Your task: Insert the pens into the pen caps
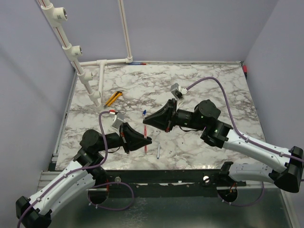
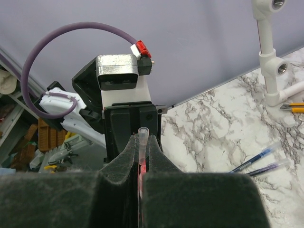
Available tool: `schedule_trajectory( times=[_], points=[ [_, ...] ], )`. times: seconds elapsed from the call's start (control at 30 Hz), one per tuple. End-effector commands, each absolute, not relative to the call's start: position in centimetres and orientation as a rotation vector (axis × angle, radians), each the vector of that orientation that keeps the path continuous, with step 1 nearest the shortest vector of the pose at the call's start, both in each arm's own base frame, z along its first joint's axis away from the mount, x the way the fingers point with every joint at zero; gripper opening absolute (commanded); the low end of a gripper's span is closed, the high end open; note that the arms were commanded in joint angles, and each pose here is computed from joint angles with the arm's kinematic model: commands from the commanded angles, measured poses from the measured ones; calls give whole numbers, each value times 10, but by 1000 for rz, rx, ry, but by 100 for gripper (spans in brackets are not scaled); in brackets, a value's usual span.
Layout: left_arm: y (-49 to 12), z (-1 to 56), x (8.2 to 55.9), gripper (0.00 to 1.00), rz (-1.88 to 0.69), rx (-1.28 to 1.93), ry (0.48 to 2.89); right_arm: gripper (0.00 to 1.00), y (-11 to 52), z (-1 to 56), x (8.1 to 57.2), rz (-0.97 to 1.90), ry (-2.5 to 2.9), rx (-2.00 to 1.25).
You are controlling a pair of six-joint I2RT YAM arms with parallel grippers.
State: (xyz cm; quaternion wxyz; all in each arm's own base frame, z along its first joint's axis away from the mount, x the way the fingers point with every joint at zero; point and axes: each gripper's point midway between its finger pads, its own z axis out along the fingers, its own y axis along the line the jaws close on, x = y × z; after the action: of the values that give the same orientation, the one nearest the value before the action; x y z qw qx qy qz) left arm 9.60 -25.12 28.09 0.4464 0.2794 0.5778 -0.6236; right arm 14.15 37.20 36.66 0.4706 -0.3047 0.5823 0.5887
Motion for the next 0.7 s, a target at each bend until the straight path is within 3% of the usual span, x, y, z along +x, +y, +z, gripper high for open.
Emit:
schedule_trajectory(
  times=[0.0, 0.67],
  points=[
    [-250, 285, 91, 0, -1555, 708, 1394, 1, 367, 370, 143, 1402, 1405, -733],
    [-250, 285, 91, 0, -1554, 703, 1391, 1, 372, 360, 136, 1392, 1431, -758]
  ],
)
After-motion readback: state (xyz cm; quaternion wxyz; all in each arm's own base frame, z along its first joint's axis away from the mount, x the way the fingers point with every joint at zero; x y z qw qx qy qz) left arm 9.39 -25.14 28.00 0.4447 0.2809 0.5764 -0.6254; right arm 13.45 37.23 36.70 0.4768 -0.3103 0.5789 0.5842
